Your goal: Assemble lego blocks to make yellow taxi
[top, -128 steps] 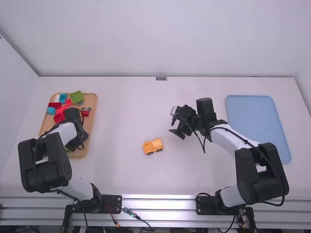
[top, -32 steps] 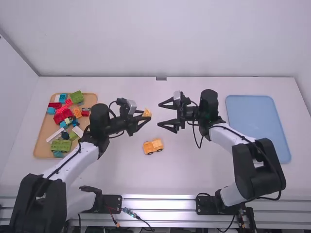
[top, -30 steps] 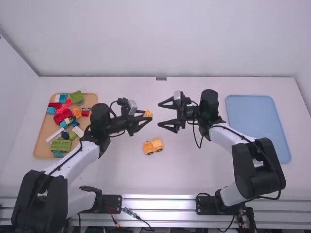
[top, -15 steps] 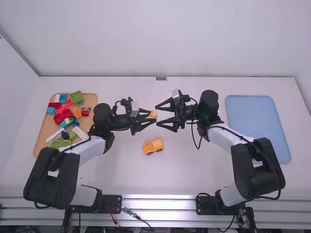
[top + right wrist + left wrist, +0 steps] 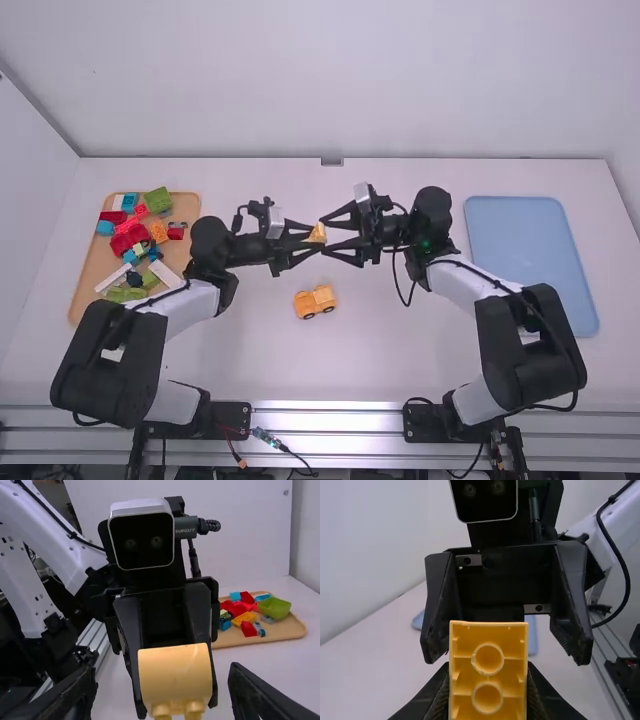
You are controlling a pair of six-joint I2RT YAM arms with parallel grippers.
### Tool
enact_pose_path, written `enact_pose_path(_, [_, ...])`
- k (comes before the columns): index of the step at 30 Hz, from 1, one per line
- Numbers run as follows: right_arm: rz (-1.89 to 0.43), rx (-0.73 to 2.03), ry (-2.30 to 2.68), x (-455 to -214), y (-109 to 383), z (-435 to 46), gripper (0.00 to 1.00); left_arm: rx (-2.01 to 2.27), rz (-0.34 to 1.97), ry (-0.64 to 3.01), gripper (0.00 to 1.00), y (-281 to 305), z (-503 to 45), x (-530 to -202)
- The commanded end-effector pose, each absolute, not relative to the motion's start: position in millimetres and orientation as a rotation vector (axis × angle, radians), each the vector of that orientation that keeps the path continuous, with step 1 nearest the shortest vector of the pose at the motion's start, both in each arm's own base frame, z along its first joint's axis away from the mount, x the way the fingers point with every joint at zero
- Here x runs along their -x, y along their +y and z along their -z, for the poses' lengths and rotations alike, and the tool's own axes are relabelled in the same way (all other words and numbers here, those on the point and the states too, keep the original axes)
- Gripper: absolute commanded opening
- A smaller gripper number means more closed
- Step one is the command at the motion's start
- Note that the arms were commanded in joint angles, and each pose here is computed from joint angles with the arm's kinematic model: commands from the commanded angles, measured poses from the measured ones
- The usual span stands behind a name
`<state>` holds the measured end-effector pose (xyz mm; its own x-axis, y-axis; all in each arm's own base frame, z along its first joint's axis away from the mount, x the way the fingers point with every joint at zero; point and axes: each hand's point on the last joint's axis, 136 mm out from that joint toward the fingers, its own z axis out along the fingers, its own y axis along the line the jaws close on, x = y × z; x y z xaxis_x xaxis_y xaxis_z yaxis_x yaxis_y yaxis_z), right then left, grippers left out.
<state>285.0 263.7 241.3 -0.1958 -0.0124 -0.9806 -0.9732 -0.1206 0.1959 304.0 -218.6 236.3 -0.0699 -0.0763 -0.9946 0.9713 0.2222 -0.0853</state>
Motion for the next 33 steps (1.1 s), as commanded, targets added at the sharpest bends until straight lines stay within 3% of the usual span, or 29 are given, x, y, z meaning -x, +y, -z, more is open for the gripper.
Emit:
enact_pose_path(1, [-1.432,1.201,1.279,-290,265,-247,0.69,-0.971,1.156,1.307,0.04,-223,-235,-298])
enact_pose_path(18, [-1.405,1.149,1.199,-291,261,-281,0.69,-1.011,1.129,1.120,0.05,-222,-274,-283])
enact_pose_path(33, [-1.410,1.160,1.182,-290,267,-288,0.66,-0.920,1.071,1.173,0.06,-219,-270,-303])
